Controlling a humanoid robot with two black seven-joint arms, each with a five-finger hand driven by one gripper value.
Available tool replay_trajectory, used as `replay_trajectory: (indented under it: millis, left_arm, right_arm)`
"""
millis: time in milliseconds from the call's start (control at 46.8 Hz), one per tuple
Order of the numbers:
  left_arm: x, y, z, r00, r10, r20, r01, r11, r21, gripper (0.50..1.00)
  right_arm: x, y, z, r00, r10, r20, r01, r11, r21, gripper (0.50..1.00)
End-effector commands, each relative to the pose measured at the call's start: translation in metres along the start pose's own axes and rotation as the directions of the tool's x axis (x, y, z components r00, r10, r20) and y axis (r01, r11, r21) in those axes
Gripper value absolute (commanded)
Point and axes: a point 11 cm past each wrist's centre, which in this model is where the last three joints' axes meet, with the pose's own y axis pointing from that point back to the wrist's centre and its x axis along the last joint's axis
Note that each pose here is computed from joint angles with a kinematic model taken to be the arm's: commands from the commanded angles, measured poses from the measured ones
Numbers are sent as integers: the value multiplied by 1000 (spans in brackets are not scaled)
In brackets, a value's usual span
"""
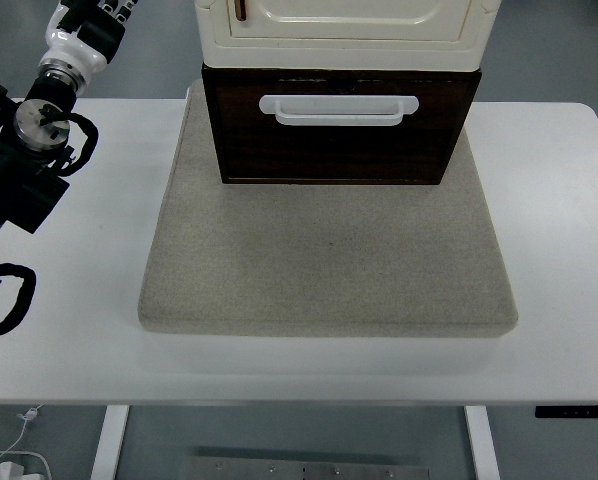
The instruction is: Open the drawer under the combination cabinet
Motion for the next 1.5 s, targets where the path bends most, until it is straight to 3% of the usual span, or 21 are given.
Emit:
replay_trajectory:
  millis: [0,278,620,983,1474]
  left_arm:
    - [5,2,5,1000,11,-1,-11,1000,-11,1000]
    - [25,9,9,997,73,31,-73,997,-17,1000]
    - [35,14,7,996,75,46,-75,997,-5,1000]
    - [22,14,-1,988,-38,149,27,997,72,1000]
    - [8,14,33,968,-170,185,159,984,73,1000]
  right_arm:
    - [0,0,0,1000,0,0,0,1000,0,928]
    - [0,0,0,1000,0,0,0,1000,-2,928]
    - [0,0,0,1000,0,0,0,1000,-2,928]
    - [0,0,0,1000,0,0,0,1000,-2,928]
    - [0,0,2,1000,0,-1,0,1000,-3,928]
